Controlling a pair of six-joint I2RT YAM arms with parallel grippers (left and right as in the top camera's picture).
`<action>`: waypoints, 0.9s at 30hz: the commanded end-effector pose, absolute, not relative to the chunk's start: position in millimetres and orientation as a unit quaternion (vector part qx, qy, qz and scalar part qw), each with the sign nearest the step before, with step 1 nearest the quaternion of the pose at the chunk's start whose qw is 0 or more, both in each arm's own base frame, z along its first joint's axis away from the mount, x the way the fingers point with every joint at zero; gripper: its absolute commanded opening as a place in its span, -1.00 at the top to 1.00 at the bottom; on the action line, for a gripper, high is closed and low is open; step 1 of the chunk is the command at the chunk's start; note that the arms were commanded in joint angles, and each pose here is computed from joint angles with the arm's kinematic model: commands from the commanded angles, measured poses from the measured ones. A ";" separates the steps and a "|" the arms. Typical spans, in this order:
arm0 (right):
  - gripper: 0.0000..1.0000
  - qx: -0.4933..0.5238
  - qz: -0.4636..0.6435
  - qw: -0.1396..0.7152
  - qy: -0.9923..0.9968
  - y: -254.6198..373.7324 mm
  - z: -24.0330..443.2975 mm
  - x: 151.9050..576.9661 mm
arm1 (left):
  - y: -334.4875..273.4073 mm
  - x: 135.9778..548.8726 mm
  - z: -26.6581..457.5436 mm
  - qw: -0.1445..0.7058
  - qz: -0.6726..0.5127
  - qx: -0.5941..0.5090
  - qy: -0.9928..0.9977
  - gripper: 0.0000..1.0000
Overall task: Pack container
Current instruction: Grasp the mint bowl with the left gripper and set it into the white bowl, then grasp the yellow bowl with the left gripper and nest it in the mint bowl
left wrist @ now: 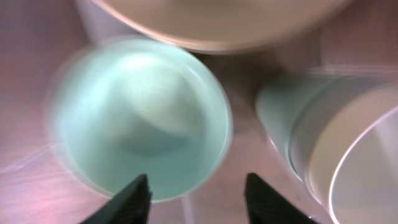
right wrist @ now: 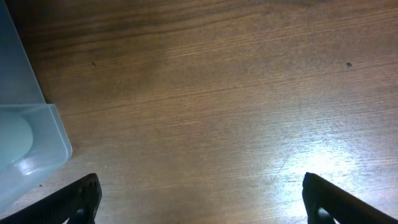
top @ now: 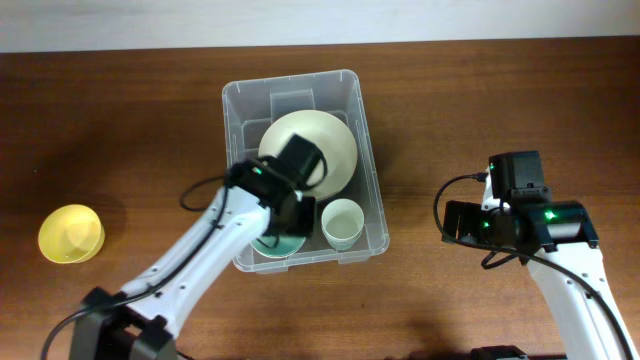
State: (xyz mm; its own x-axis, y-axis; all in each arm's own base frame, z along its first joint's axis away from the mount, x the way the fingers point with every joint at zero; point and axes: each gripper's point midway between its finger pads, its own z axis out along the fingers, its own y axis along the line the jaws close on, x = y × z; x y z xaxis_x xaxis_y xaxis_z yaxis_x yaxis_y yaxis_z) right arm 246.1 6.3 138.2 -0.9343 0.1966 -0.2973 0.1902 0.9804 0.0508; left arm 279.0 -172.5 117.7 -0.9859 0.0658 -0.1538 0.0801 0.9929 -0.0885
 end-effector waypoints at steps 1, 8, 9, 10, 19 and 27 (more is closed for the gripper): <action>-0.98 0.099 0.013 0.151 0.983 8.0 137.6 245.9 | -123.9 317.0 187.6 0.199 0.013 -0.018 0.980 -0.28; -0.98 0.099 0.013 0.150 0.984 8.0 137.4 245.5 | 16.2 331.1 240.5 0.277 0.093 -0.205 0.934 -0.58; -0.98 0.099 0.013 0.150 0.984 8.0 137.4 245.5 | 40.3 329.0 236.4 0.267 0.106 -0.233 0.929 -0.58; -0.97 0.099 0.013 0.150 0.984 8.0 137.5 245.6 | 68.9 325.1 228.2 0.251 0.122 -0.268 0.922 -0.58; -0.98 0.099 0.013 0.150 0.984 8.0 137.4 245.4 | 173.5 316.7 112.1 0.092 0.104 -0.395 0.908 -0.58; -0.98 0.099 0.012 0.150 0.984 7.9 137.4 245.4 | 198.6 309.1 21.8 -0.003 0.060 -0.413 0.909 -0.48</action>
State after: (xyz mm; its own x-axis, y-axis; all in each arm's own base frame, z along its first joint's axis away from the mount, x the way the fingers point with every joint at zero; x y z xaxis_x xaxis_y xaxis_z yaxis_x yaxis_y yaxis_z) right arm 245.3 6.3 138.0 -0.9355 0.1959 -0.2940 0.1895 0.9806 0.0502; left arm 309.8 202.0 49.1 -0.6309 -0.7652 -0.1282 -0.7746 0.6119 0.1600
